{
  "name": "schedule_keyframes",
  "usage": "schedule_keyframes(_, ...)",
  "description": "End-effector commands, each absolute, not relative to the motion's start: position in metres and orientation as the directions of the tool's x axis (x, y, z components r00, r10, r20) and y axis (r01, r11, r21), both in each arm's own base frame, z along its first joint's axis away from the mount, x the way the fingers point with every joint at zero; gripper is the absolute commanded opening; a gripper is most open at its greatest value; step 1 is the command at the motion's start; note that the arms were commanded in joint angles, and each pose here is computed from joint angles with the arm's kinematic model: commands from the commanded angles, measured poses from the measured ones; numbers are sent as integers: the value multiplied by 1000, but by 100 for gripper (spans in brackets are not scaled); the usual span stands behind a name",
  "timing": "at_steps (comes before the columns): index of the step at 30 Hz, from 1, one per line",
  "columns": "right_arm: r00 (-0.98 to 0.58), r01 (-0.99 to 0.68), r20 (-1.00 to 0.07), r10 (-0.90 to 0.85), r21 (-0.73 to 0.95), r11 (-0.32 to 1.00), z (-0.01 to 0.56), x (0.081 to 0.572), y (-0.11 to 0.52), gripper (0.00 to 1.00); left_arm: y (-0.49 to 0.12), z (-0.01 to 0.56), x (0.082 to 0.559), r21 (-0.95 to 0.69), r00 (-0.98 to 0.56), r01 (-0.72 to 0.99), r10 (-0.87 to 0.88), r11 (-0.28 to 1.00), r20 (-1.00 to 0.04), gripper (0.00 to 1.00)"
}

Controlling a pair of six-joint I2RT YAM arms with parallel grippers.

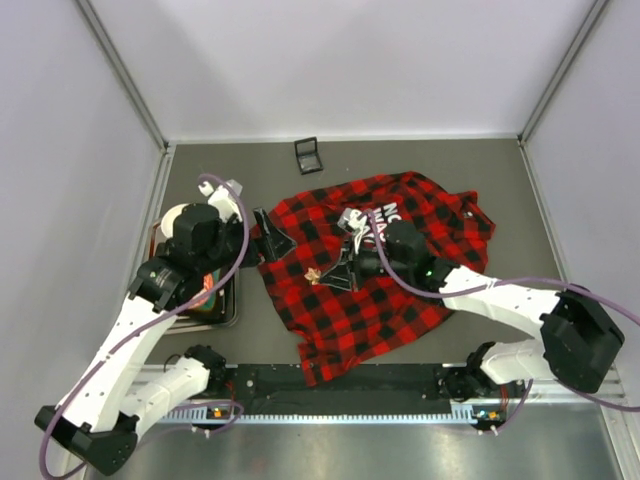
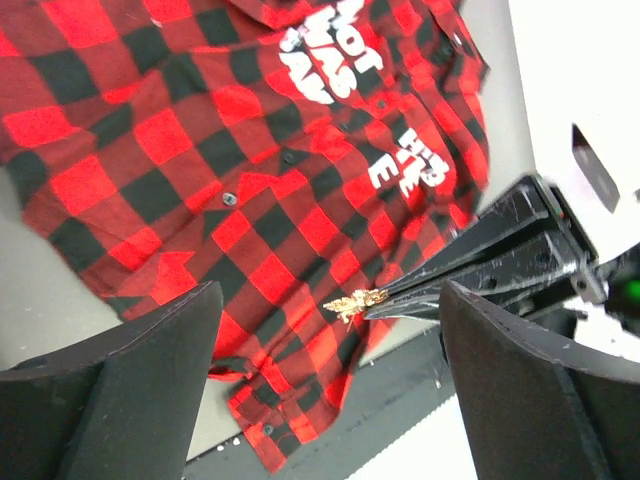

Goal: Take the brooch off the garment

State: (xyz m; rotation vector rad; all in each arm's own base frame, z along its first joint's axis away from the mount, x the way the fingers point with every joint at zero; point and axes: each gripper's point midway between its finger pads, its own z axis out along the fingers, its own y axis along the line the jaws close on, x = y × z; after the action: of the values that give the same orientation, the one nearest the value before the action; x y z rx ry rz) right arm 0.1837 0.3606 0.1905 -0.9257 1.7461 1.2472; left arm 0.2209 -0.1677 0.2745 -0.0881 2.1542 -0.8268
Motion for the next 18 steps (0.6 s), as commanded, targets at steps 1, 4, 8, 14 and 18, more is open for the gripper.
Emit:
schedule_keyframes(1, -515, -854, -849, -119, 520, -21, 241, 146, 347, 0, -201, 297, 207, -643, -692, 408, -240, 648, -681, 97)
schedule_keyframes(4, -560, -824, -824, -86, 564, -50, 249, 146, 339, 0, -213, 290, 200, -679, -722, 447, -213, 582, -658, 96)
schedule_keyframes(8, -612, -789, -791, -13, 611, -64, 258, 158, 332, 0, -231, 291, 188, -739, -759, 494, -189, 458, -624, 71)
schedule_keyframes(14, -640, -767, -767, 54, 633, -107, 276, 165, 333, 0, -236, 291, 185, -758, -766, 512, -185, 404, -616, 46)
schedule_keyframes(18, -647, -762, -760, 71, 640, -100, 279, 172, 335, 0, -242, 286, 183, -790, -792, 497, -186, 359, -582, 44)
